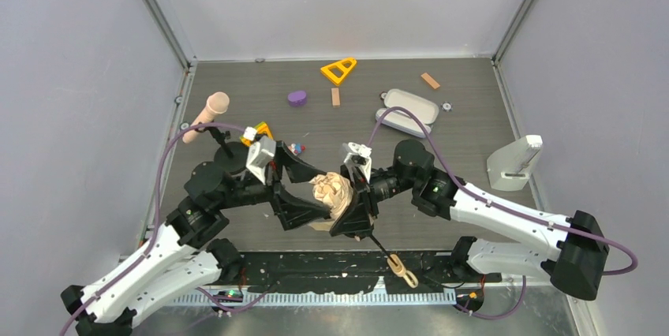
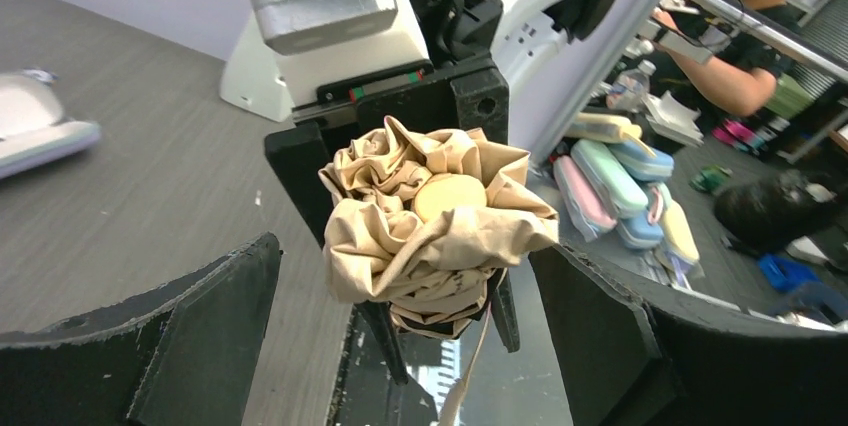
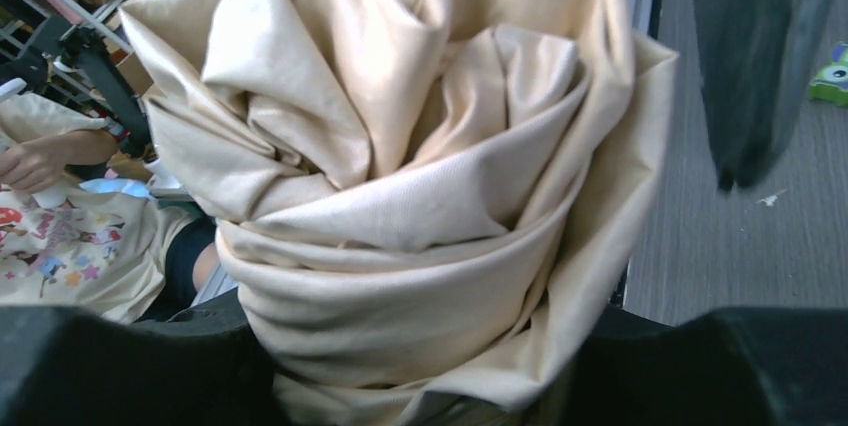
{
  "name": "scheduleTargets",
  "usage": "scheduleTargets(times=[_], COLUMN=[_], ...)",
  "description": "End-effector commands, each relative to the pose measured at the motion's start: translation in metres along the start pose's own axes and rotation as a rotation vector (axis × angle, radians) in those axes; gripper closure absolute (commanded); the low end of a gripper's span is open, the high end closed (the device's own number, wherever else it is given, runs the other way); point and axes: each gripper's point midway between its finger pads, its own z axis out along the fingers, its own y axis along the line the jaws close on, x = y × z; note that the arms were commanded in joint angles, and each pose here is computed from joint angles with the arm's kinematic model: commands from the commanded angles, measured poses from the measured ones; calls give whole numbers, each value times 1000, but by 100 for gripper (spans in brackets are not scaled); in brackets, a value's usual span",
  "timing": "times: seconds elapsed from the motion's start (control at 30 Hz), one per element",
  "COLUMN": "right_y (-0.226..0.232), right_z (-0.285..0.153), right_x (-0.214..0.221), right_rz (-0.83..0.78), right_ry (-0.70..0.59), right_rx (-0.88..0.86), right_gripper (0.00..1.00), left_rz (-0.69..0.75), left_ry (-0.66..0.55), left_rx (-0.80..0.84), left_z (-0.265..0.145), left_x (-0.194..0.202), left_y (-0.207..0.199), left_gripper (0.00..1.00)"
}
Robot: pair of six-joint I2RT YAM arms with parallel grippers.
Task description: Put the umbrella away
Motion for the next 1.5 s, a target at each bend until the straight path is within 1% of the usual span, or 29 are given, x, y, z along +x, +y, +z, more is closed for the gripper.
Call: scheduleTargets(times=[0.0,0.13,0.17,0.2,0.23,0.3,0.37,0.4,0.43,0.47,0.57,0.67,0.8,0.83,0.87,0.9,1.07,1.13,1.23,1.27,1.3,1.33,1.47], right_y=[30,28,28,26,25,21,16,11,10,6,-2,-22,-50,-60,-65,-77,-107,-121,-129,-134,-134,-140,-146], right_z=[1,2,2,3,3,4,4,4,3,3,0,-4,-14,-19,-22,-28,-46,-60,-66,-72,-73,-81,-92], right_x=[-33,-28,-28,-26,-25,-23,-21,-19,-19,-17,-16,-20,-26,-28,-26,-27,-20,-20,-16,-17,-12,-10,-8], right_rz=[-95,-76,-74,-68,-67,-60,-52,-45,-44,-36,-32,-13,1,-1,2,1,-50,-85,-104,-107,-103,-97,-84], right_ry=[-48,-26,-25,-19,-17,-10,0,5,6,6,-12,-57,-129,-148,-153,-168,-162,-165,-152,-163,-145,-148,-169], right_rx=[-116,-126,-126,-124,-122,-105,-76,-50,-39,-13,50,179,367,431,465,537,784,929,1029,1090,1116,1181,1304], right_gripper=[94,94,94,94,94,94,94,94,94,94,94,93,82,77,76,74,65,61,57,55,54,52,46], left_rz=[31,26,21,16,9,-7,-26,-29,-30,-33,-28,-29,-38,-41,-44,-47,-66,-71,-75,-73,-73,-75,-78], left_ry=[0,-14,-14,-16,-14,-7,2,2,-2,-5,-32,-55,-83,-94,-104,-111,-136,-141,-150,-155,-159,-163,-175], left_rx=[131,178,189,199,208,232,245,245,246,242,228,198,153,138,124,113,63,51,31,26,20,14,-6], left_z=[11,21,23,25,27,30,32,32,33,32,30,29,27,27,26,26,22,21,19,18,17,17,14], left_x=[-8,-8,-6,-6,-4,-1,4,5,6,7,8,9,11,11,11,11,9,9,8,7,6,6,5], left_y=[-23,-29,-30,-31,-32,-34,-35,-35,-35,-35,-34,-31,-25,-24,-22,-21,-15,-14,-12,-12,-11,-10,-8], left_gripper=[0,1,3,9,18,45,75,87,97,100,100,100,100,100,100,100,100,100,100,100,100,100,100])
